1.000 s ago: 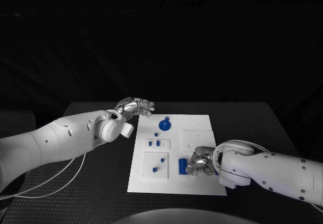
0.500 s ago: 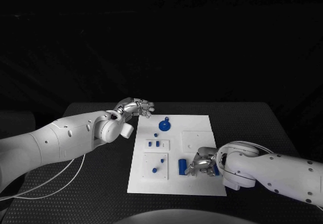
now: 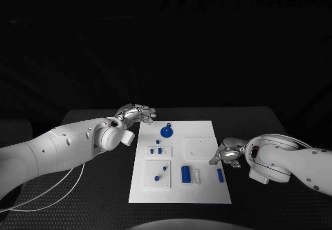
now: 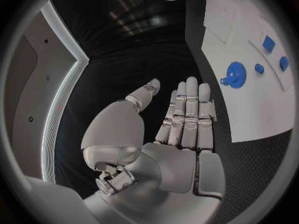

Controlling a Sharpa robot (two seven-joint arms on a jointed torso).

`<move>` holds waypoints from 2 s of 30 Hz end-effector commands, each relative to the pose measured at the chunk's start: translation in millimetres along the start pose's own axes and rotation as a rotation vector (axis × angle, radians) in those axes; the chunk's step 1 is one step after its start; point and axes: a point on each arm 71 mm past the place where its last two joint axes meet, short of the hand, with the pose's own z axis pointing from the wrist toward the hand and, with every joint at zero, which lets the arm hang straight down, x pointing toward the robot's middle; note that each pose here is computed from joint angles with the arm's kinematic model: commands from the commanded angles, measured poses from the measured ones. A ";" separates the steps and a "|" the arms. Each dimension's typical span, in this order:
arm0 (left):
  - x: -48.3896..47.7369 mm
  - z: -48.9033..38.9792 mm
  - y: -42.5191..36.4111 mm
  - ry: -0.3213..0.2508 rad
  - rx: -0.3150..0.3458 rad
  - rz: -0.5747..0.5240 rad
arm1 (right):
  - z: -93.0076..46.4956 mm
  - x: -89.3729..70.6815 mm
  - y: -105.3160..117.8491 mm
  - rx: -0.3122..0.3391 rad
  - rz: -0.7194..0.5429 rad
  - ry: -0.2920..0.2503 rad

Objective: Assemble the parts on the task board

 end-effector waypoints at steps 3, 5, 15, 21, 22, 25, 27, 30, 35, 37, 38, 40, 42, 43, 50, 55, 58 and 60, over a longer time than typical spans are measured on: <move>2.5 0.5 -0.9 0.017 0.007 -0.010 | -5.7 -1.5 -9.5 0.033 -0.142 -0.020; 2.7 0.6 -0.8 0.017 0.006 -0.010 | -6.0 -1.5 -11.5 0.051 -0.173 -0.018; 3.5 0.7 -0.8 0.021 0.006 -0.011 | -0.7 6.0 -25.0 0.130 -0.253 -0.036; 3.2 0.5 -0.8 0.021 0.006 -0.011 | 3.8 12.4 -27.0 0.138 -0.285 -0.032; 2.9 0.3 -0.8 0.021 0.006 -0.011 | 4.3 13.6 -26.7 0.137 -0.285 -0.030; 2.2 0.1 -0.7 0.019 0.005 -0.011 | 6.6 19.6 -23.8 0.130 -0.288 -0.016; 2.6 0.2 -0.8 0.020 0.006 -0.011 | 8.0 22.7 -22.7 0.127 -0.288 -0.011; 3.1 0.2 -0.8 0.023 0.005 -0.012 | 10.6 27.8 -21.7 0.125 -0.288 -0.002; 2.2 -0.2 -0.7 0.021 0.005 -0.011 | 13.6 34.3 -18.7 0.118 -0.289 0.009; 1.9 -0.3 -0.7 0.020 0.005 -0.011 | 15.0 37.2 -16.5 0.113 -0.291 0.015; 2.0 -0.3 -0.7 0.021 0.005 -0.011 | 15.4 38.0 -16.1 0.112 -0.292 0.017; 2.3 -0.3 -0.7 0.022 0.005 -0.012 | 17.0 39.6 -15.2 0.111 -0.301 0.017; 2.0 -0.5 -0.7 0.021 0.005 -0.012 | 18.8 41.1 -14.7 0.111 -0.322 0.011; 1.9 -0.6 -0.7 0.021 0.005 -0.012 | 19.6 42.0 -14.4 0.111 -0.337 0.006; 1.7 -0.7 -0.7 0.021 0.004 -0.011 | 26.1 50.0 -10.4 0.101 -0.407 -0.026; 1.3 -0.9 -0.6 0.020 0.003 -0.011 | 31.8 55.8 -4.1 0.085 -0.455 -0.062; 1.8 -0.8 -0.7 0.022 0.004 -0.012 | 34.4 61.0 2.2 0.070 -0.467 -0.062; 1.8 -1.0 -0.6 0.023 0.003 -0.012 | 35.1 62.6 5.2 0.063 -0.468 -0.061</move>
